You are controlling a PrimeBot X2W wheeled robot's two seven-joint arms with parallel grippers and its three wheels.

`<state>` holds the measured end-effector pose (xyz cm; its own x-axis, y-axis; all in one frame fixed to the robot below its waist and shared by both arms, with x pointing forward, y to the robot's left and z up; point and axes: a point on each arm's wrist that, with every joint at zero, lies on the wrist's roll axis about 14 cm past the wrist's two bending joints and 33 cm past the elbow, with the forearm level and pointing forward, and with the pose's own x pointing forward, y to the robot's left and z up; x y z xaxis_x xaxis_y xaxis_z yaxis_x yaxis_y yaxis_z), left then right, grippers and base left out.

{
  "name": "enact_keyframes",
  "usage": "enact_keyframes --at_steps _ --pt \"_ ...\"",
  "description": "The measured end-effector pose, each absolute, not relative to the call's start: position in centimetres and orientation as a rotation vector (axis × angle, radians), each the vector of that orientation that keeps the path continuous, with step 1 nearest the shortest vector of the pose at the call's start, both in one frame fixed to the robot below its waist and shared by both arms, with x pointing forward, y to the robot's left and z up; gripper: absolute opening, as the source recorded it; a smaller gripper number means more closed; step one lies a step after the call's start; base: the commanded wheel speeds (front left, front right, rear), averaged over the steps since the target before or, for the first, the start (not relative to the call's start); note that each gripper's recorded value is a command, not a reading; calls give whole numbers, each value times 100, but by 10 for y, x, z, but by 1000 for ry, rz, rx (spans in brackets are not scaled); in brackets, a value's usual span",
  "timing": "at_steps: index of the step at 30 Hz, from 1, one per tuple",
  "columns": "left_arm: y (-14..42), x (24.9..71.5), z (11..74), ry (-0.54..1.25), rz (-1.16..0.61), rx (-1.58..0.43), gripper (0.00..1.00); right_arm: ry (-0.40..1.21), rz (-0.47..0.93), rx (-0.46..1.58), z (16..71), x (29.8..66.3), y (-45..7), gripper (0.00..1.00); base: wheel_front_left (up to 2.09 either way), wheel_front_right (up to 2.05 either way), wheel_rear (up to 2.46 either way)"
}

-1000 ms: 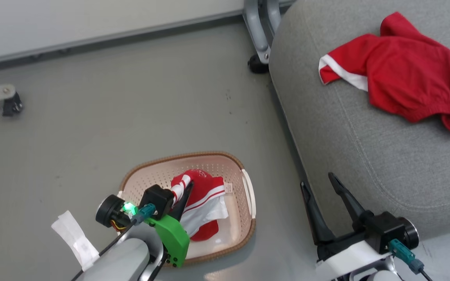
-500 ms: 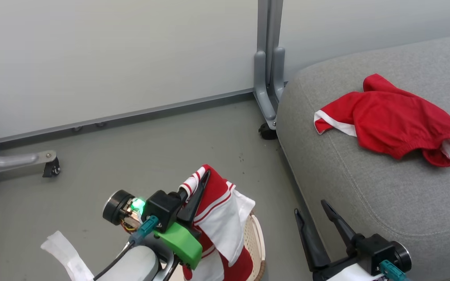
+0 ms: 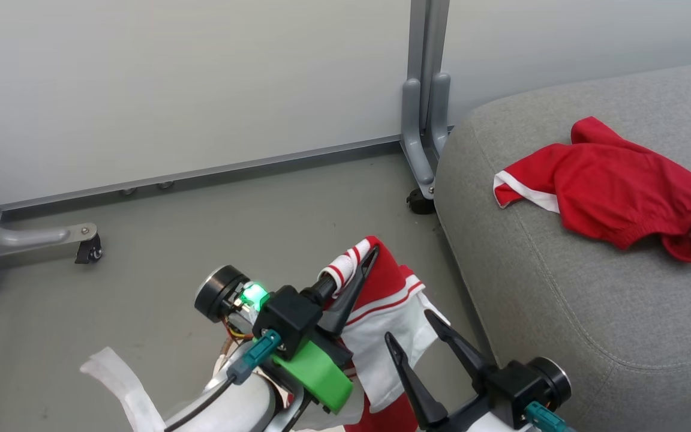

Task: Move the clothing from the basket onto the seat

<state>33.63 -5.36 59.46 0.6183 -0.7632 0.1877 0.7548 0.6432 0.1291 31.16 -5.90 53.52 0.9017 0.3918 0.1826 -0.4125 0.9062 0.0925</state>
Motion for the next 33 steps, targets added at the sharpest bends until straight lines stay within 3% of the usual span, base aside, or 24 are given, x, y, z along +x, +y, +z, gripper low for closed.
enact_keyframes --at_steps 7,15,16,17,33 --pt "-73 324 610 -277 -948 33 0 -56 445 101 502 314 -51 100 0 0 0" --pt "-82 311 621 -302 -993 34 0 -50 431 96 500 316 -56 100 0 0 0" --pt "-82 310 621 -304 -995 34 0 -51 433 96 501 316 -56 24 0 0 0" --pt "-82 309 622 -307 -996 35 0 -52 437 92 501 315 -54 0 0 0 0" --pt "-77 322 606 -257 -968 50 0 -22 450 96 492 317 -50 0 0 0 0"
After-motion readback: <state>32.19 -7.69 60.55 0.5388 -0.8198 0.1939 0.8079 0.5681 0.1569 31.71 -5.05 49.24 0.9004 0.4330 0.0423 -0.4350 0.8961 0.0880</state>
